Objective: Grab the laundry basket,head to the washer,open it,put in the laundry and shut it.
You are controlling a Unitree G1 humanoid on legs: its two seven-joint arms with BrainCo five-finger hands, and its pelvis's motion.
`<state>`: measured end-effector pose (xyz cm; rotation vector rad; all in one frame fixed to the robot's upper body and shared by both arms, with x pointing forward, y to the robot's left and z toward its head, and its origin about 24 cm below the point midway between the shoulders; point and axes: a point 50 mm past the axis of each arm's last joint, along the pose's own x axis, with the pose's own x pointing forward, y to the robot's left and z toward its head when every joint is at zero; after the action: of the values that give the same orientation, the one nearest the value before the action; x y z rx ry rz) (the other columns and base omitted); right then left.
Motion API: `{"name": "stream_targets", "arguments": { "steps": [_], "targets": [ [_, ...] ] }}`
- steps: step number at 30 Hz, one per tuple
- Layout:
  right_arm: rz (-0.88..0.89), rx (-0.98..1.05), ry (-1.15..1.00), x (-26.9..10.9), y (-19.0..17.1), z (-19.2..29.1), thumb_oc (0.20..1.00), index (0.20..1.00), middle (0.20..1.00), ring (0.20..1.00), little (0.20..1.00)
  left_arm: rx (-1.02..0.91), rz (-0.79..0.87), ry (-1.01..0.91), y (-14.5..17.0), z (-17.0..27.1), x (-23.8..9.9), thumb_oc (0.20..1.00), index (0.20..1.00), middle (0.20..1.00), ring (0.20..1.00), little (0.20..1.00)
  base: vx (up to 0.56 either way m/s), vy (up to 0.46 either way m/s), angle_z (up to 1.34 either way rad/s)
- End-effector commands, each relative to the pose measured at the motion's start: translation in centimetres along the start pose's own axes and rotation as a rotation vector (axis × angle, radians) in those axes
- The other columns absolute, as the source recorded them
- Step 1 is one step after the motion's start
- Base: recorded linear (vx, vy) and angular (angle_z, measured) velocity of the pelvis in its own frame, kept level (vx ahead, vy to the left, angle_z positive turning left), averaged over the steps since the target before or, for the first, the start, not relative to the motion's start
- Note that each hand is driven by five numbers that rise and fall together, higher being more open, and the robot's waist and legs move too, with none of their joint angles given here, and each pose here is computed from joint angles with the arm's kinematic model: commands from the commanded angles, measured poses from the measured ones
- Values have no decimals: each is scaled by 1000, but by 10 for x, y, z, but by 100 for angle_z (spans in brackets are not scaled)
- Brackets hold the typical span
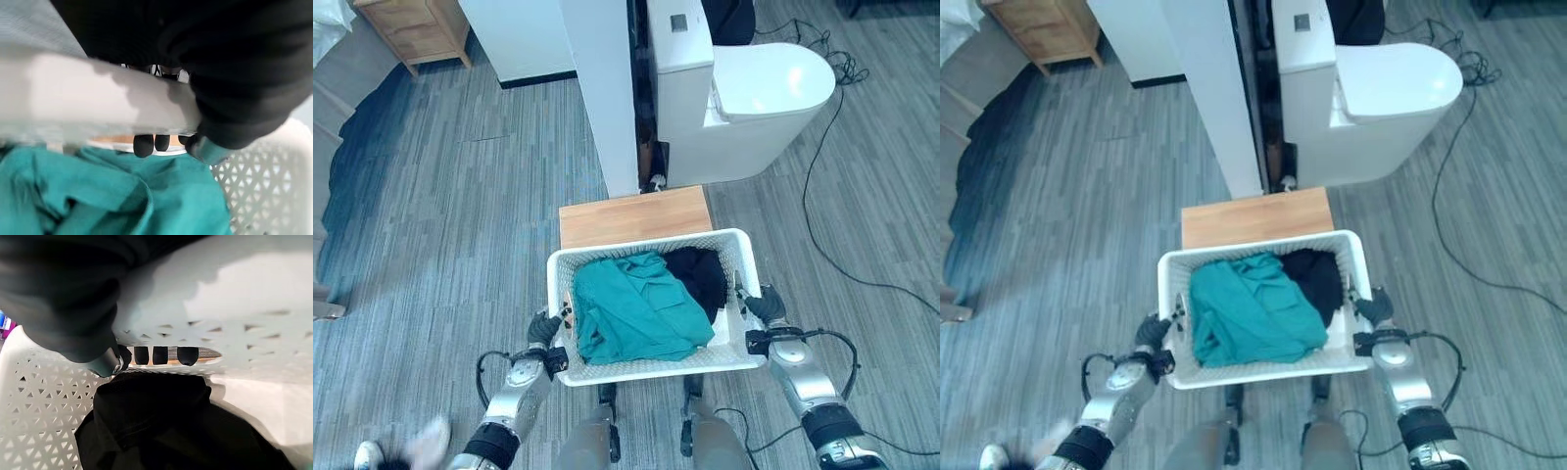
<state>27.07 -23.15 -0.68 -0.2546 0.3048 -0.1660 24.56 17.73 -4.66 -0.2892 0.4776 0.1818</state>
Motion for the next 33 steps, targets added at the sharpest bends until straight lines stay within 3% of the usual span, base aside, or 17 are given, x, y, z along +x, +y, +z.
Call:
{"name": "stream_targets", "arguments": {
  "steps": [1, 11, 21, 27, 33],
  "targets": [
    [60, 132, -5, -6, -5, -4, 200, 200, 200, 200, 200, 2, -162, -211, -10, 56, 7, 200, 200, 200, 200, 200, -33, -97, 3],
    [57, 53, -15, -11, -16, -6, 200, 200, 200, 200, 200, 141, -161, -164, -1, 39, 7, 200, 200, 200, 200, 200, -41, -56, 2],
    [17, 100, -16, -5, -26, -3, 200, 200, 200, 200, 200, 318, -232, -257, -20, 60, 12, 200, 200, 200, 200, 200, -62, 271, -37],
    [41, 135, -18, -4, -17, -2, 200, 200, 200, 200, 200, 396, -170, -320, -7, 77, 10, 200, 200, 200, 200, 200, -96, 274, -77],
    [88, 128, 70, -10, -16, -25, 200, 200, 200, 200, 200, 367, -125, -258, 12, 65, 9, 200, 200, 200, 200, 200, -166, 131, -107]
  ]
}}
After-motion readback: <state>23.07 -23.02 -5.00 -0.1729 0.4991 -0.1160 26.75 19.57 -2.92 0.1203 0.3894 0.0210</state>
